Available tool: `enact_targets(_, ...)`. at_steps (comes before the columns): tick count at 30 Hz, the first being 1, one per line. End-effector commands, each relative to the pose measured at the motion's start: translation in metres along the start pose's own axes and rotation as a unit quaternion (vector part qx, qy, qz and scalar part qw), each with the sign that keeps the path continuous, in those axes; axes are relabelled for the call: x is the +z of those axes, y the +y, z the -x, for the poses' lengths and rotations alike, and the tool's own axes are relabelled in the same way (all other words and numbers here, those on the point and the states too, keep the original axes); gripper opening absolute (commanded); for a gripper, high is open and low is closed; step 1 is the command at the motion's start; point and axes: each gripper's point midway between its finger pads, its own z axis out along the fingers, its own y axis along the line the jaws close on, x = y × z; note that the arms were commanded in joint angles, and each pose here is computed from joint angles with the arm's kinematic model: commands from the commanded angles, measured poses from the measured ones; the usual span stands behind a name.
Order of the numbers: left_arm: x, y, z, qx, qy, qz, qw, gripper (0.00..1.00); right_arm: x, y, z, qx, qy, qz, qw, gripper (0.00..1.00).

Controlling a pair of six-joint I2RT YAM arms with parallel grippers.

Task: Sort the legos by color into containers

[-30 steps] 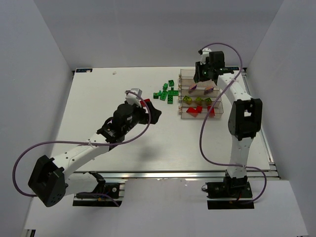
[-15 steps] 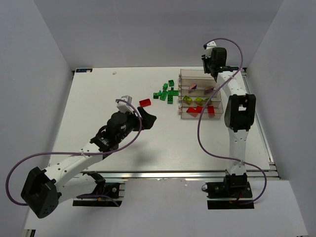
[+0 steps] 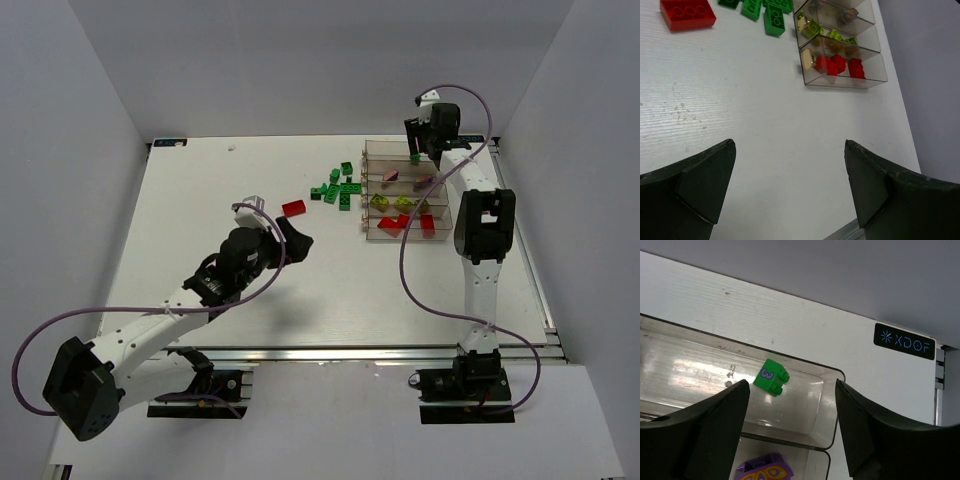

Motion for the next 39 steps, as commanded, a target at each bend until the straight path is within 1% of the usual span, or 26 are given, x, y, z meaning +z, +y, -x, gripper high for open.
enact_targets(1,0.001,0.005,0.014,-0.006,-0.015,0.035,0.999,0.98,-0.005,-0.018,0.028,-0.001,-0.04,-0.009,0.999,0.75)
enact_targets(3,0.005,0.014,0.017,-0.008,-0.009,0.07,0.997,0.97,-0.018,-0.012,0.036,-0.008,-0.044,0.036,0.998,0.78)
enact_targets(6,0.017,0.026,0.019,-0.015,0.002,0.102,0.995,0.93,-0.06,0.022,0.048,-0.048,-0.059,0.185,0.98,0.82)
enact_targets(7,0.019,0.026,0.02,-0.02,0.013,0.103,0.994,0.72,-0.082,0.038,0.055,-0.048,-0.086,0.267,0.959,0.81)
enact_targets(8,0.026,0.031,0.015,-0.023,0.026,0.11,0.993,0.65,-0.099,0.048,0.059,-0.047,-0.098,0.308,0.945,0.79)
enact_targets(9,0.03,0.039,0.019,-0.032,0.028,0.118,0.992,0.56,-0.123,0.06,0.063,-0.043,-0.108,0.343,0.932,0.71)
enact_targets(10,0.035,0.035,0.022,-0.035,0.037,0.11,0.993,0.36,-0.145,0.058,0.066,-0.032,-0.13,0.389,0.911,0.66)
enact_targets(11,0.04,0.038,0.022,-0.032,0.047,0.112,0.992,0.3,-0.16,0.065,0.068,-0.03,-0.139,0.417,0.898,0.58)
enact_targets(12,0.051,0.05,0.016,-0.027,0.066,0.129,0.989,0.26,-0.182,0.071,0.069,-0.024,-0.141,0.443,0.885,0.44)
enact_targets(13,0.056,0.044,0.022,-0.002,0.083,0.121,0.989,0.24,-0.203,0.081,0.073,-0.022,-0.157,0.484,0.861,0.38)
enact_targets(15,0.076,0.056,0.007,0.042,0.135,0.133,0.981,0.27,-0.238,0.089,0.082,-0.023,-0.175,0.518,0.837,0.31)
enact_targets(16,0.078,0.063,0.001,0.088,0.165,0.138,0.973,0.32,-0.254,0.099,0.075,-0.011,-0.177,0.549,0.817,0.31)
enact_targets(17,0.089,0.05,0.015,0.109,0.165,0.118,0.973,0.48,-0.263,0.102,0.074,-0.011,-0.182,0.558,0.81,0.36)
enact_targets(18,0.095,0.051,0.013,0.13,0.179,0.116,0.968,0.53,-0.282,0.102,0.081,-0.022,-0.197,0.559,0.805,0.55)
enact_targets(19,0.102,0.062,0.002,0.17,0.21,0.121,0.955,0.56,-0.286,0.109,0.067,-0.018,-0.196,0.567,0.8,0.63)
enact_targets(20,0.11,0.053,0.016,0.191,0.2,0.112,0.954,0.59,-0.29,0.11,0.063,-0.023,-0.2,0.564,0.801,0.71)
enact_targets(21,0.113,0.057,0.017,0.23,0.21,0.107,0.944,0.63,-0.305,0.11,0.067,-0.042,-0.217,0.557,0.801,0.89)
enact_targets(22,0.12,0.062,0.016,0.248,0.218,0.11,0.938,0.64,-0.302,0.116,0.048,-0.043,-0.212,0.55,0.807,0.89)
enact_targets(23,0.126,0.057,0.028,0.269,0.206,0.107,0.935,0.66,-0.303,0.116,0.042,-0.056,-0.219,0.54,0.811,0.89)
enact_targets(26,0.138,0.066,0.033,0.345,0.217,0.101,0.907,0.69,-0.316,0.121,0.026,-0.079,-0.229,0.521,0.818,0.89)
enact_targets(29,0.152,0.073,0.036,0.409,0.226,0.09,0.88,0.69,-0.331,0.123,0.028,-0.084,-0.235,0.536,0.806,0.85)
enact_targets(32,0.162,0.079,0.039,0.464,0.234,0.083,0.85,0.69,-0.339,0.127,0.022,-0.062,-0.215,0.563,0.796,0.74)
enact_targets(33,0.168,0.085,0.036,0.489,0.245,0.077,0.833,0.69,-0.339,0.128,0.021,-0.055,-0.208,0.568,0.794,0.71)
enact_targets(36,0.179,0.096,0.024,0.522,0.272,0.058,0.806,0.68,-0.341,0.127,0.02,-0.051,-0.202,0.569,0.796,0.69)
enact_targets(38,0.189,0.093,0.03,0.534,0.272,0.057,0.798,0.68,-0.344,0.128,0.019,-0.052,-0.203,0.567,0.797,0.69)
enact_targets(39,0.193,0.105,0.02,0.539,0.295,0.057,0.787,0.68,-0.345,0.128,0.018,-0.05,-0.201,0.568,0.797,0.69)
